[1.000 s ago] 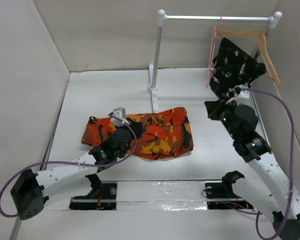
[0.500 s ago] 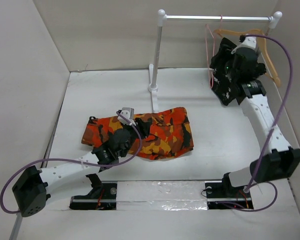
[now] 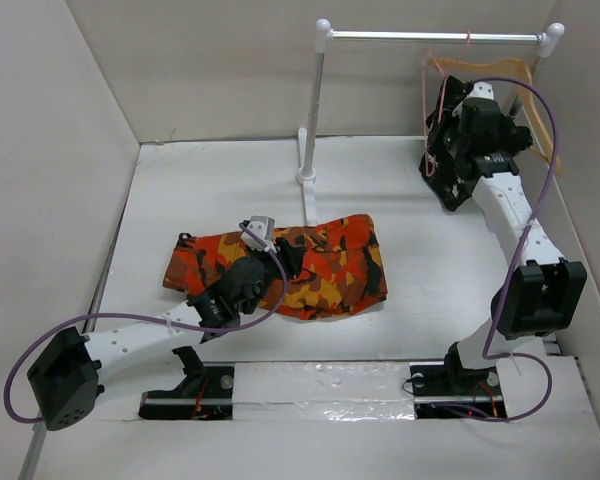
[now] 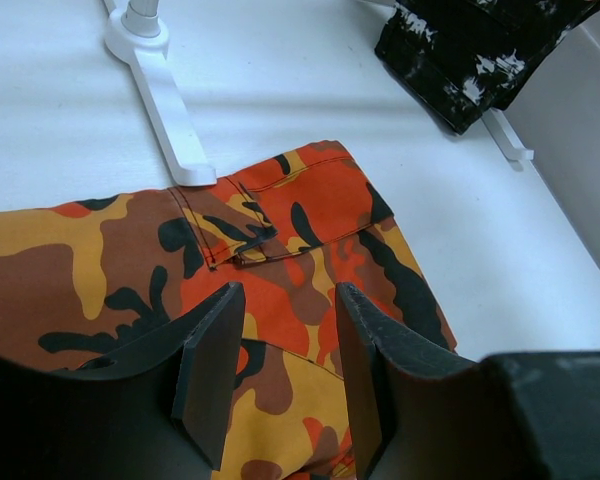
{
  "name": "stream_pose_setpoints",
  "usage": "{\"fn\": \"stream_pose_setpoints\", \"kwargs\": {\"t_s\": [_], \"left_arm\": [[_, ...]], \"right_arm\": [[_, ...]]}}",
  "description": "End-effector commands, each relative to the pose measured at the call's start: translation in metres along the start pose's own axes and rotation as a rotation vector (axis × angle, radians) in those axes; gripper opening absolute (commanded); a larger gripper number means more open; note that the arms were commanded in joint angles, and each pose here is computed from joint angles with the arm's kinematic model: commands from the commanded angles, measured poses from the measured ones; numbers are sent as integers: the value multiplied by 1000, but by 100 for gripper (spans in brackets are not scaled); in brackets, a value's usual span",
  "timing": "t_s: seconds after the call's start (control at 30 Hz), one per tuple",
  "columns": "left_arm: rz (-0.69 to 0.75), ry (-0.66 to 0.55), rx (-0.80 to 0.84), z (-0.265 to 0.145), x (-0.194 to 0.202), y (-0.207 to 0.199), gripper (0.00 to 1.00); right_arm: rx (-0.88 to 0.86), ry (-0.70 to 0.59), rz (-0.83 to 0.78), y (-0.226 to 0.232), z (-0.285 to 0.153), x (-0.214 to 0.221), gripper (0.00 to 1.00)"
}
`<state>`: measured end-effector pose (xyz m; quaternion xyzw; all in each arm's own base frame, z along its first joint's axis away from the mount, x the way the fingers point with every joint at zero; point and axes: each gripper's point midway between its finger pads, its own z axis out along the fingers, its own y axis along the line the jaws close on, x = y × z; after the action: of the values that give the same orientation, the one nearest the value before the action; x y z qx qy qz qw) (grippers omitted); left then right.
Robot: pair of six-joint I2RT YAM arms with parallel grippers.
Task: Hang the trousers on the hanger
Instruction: Pick up the hanger from the clothesline.
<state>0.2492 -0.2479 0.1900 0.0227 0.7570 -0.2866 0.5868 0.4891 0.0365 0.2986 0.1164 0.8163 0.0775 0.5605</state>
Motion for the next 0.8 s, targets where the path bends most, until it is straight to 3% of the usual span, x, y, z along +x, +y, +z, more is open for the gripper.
{"fn": "stream_pose_setpoints", "kwargs": {"t_s": [0.0, 0.1, 0.37, 0.43, 0.77], "left_arm": [[-20, -49, 34, 1, -18, -12, 39], [-21, -48, 30, 2, -17, -12, 39], [-31, -58, 17, 0, -19, -9, 40], [-28, -56, 16, 1, -18, -8, 47], [-28, -55, 12, 1, -18, -8, 59]], "right_arm": [[-67, -97, -7, 15, -8, -28, 13], [-77, -134, -24, 18, -11, -40, 1], [-73, -220, -18, 18, -39, -67, 0], [-80, -239, -15, 19, -48, -69, 0], [-68, -196, -14, 12, -60, -42, 0]]}}
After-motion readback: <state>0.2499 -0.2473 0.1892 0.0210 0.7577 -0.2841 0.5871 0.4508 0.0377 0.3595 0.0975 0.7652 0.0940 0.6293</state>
